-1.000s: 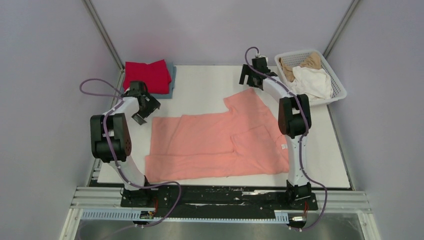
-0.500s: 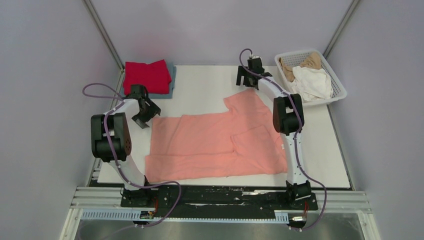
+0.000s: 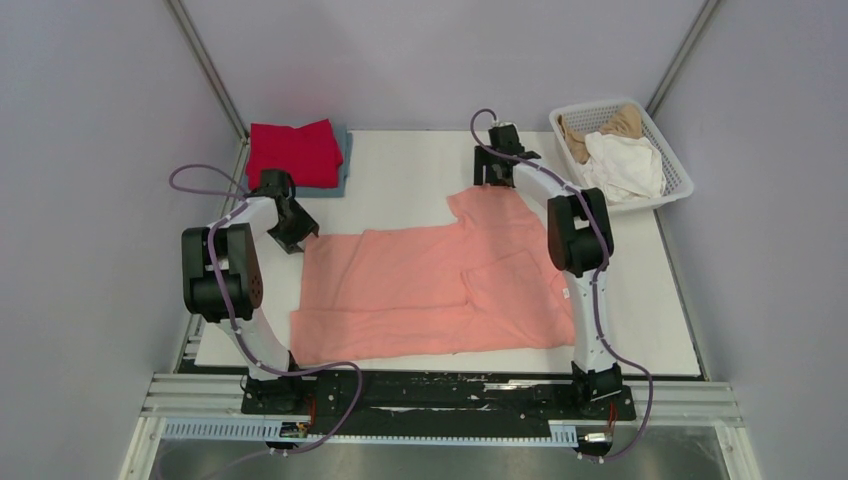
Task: Fold and stack the t-shirts
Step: Grab the side of the flattened tshirt furthest away from the robot with both arms, then fold the other side of the tshirt into a rectangle
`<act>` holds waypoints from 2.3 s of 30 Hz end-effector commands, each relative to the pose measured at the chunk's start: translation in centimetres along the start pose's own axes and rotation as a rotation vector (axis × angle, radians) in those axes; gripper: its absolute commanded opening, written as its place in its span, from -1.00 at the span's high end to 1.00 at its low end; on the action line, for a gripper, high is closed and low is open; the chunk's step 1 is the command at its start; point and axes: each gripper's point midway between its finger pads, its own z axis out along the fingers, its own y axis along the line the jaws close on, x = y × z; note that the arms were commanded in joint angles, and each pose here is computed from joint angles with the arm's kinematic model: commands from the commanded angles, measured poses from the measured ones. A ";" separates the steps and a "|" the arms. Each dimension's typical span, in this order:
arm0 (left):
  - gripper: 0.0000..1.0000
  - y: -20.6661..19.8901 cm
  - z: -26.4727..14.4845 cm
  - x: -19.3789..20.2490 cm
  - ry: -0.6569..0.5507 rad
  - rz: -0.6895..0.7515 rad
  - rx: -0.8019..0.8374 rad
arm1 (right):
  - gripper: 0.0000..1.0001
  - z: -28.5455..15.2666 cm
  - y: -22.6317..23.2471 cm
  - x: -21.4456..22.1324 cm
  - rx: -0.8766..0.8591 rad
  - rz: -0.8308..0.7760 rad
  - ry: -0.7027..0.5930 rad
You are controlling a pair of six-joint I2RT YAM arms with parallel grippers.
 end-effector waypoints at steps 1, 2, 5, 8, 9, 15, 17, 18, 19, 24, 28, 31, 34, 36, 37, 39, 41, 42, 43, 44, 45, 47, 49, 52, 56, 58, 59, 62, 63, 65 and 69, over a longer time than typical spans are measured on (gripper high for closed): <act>-0.20 0.4 0.9 1.3 0.060 0.033 -0.003 | -0.55 -2.3 -0.2 -1.7 0.004 -0.007 -0.031; -0.14 0.3 1.0 1.4 0.061 0.035 -0.002 | -0.54 -2.4 -0.2 -1.6 0.001 -0.006 -0.029; 0.03 0.3 1.4 1.6 0.074 0.040 -0.001 | -0.51 -2.7 -0.3 -1.3 0.003 -0.005 -0.022; 0.37 0.3 1.6 1.5 0.075 0.046 -0.005 | -0.44 -2.6 -0.4 -1.1 0.008 -0.014 -0.019; 0.46 0.3 1.6 1.4 0.071 0.049 -0.006 | -0.39 -2.5 -0.4 -1.0 0.007 -0.016 -0.016; 1.00 0.2 1.3 1.1 0.054 0.061 0.001 | 0.02 -1.7 0.0 -0.4 0.003 -0.032 0.001; 1.00 -0.1 1.1 0.6 0.031 0.065 0.021 | 0.15 -1.9 0.1 -0.5 0.016 -0.048 -0.005; 1.00 -0.2 0.8 0.7 0.024 0.067 0.035 | 0.25 -1.9 0.2 -0.6 0.020 -0.053 -0.007; 1.00 -0.3 0.9 0.7 0.013 0.073 0.047 | 0.34 -1.9 0.2 -0.7 0.023 -0.056 -0.011; 1.00 -0.9 -1.0 -0.4 -0.087 0.087 0.099 | 0.70 -1.9 0.8 -1.8 0.013 -0.059 -0.037; 1.00 -1.2 -3.0 -1.5 -0.193 0.086 0.137 | 0.91 -3.2 1.9 -3.9 -0.020 -0.068 -0.083; 1.00 -1.9 -4.5 -1.7 -0.239 0.087 0.199 | 1.00 -4.5 2.4 -4.7 -0.032 -0.079 -0.107; 1.00 -1.7 -5.0 -1.7 -0.260 0.075 0.207 | 1.00 -5.5 2.5 -4.4 -0.039 -0.084 -0.113; 1.00 -1.1 -5.1 -1.3 -0.264 0.071 0.199 | 1.00 -6.3 2.3 -4.0 -0.040 -0.083 -0.114; 1.00 -1.2 -5.3 -1.3 -0.268 0.072 0.206 | 1.00 -6.7 2.2 -4.0 -0.041 -0.082 -0.118; 1.00 -1.2 -5.4 -0.9 -0.267 0.079 0.224 | 1.00 -7.5 2.1 -3.7 -0.046 -0.077 -0.121; 1.00 -1.6 -5.6 -0.4 -0.256 0.083 0.255 | 1.00 -8.5 2.1 -3.6 -0.056 -0.072 -0.126; 1.00 -1.6 -5.6 -0.1 -0.252 0.085 0.260 | 1.00 -9.1 2.1 -3.6 -0.066 -0.069 -0.130; 1.00 -1.8 -5.9 0.0 -0.256 0.083 0.270 | 1.00 -9.7 2.2 -3.5 -0.076 -0.069 -0.129; 1.00 -1.7 -5.8 0.4 -0.252 0.085 0.273 | 1.00 -10.4 2.2 -3.5 -0.089 -0.068 -0.134; 1.00 -1.9 -6.2 0.5 -0.256 0.085 0.288 | 1.00 -11.0 2.2 -3.5 -0.098 -0.065 -0.136; 1.00 -1.9 -6.7 1.2 -0.255 0.084 0.306 | 1.00 -12.4 2.2 -3.1 -0.116 -0.065 -0.137; 1.00 -1.7 -7.0 2.0 -0.254 0.077 0.316 | 1.00 -13.6 2.3 -2.3 -0.139 -0.058 -0.130; 1.00 -1.0 -7.5 3.4 -0.253 0.060 0.332 | 1.00 -15.2 2.1 -0.7 -0.164 -0.046 -0.111; 1.00 0.3 -8.1 4.9 -0.256 0.027 0.318 | 1.00 -17.8 1.5 1.5 -0.173 -0.025 -0.098; 1.00 1.0 -8.4 5.9 -0.250 0.002 0.316 | 1.00 -19.2 1.0 2.4 -0.173 -0.015 -0.102; 1.00 1.6 -8.3 6.1 -0.257 -0.019 0.296 | 1.00 -19.9 0.7 2.7 -0.173 -0.012 -0.107; 1.00 3.1 -8.7 7.0 -0.270 -0.055 0.280 | 1.00 -22.1 0.1 3.6 -0.175 -0.004 -0.120; 1.00 3.8 -8.5 7.4 -0.268 -0.069 0.256 | 1.00 -22.8 -0.2 4.0 -0.173 -0.002 -0.122; 1.00 4.7 -8.9 7.7 -0.284 -0.087 0.244 | 1.00 -23.8 -1.1 4.9 -0.151 0.004 -0.122; 1.00 5.8 -9.8 7.9 -0.317 -0.123 0.235 | 1.00 -24.9 -3.2 6.6 -0.069 0.015 -0.119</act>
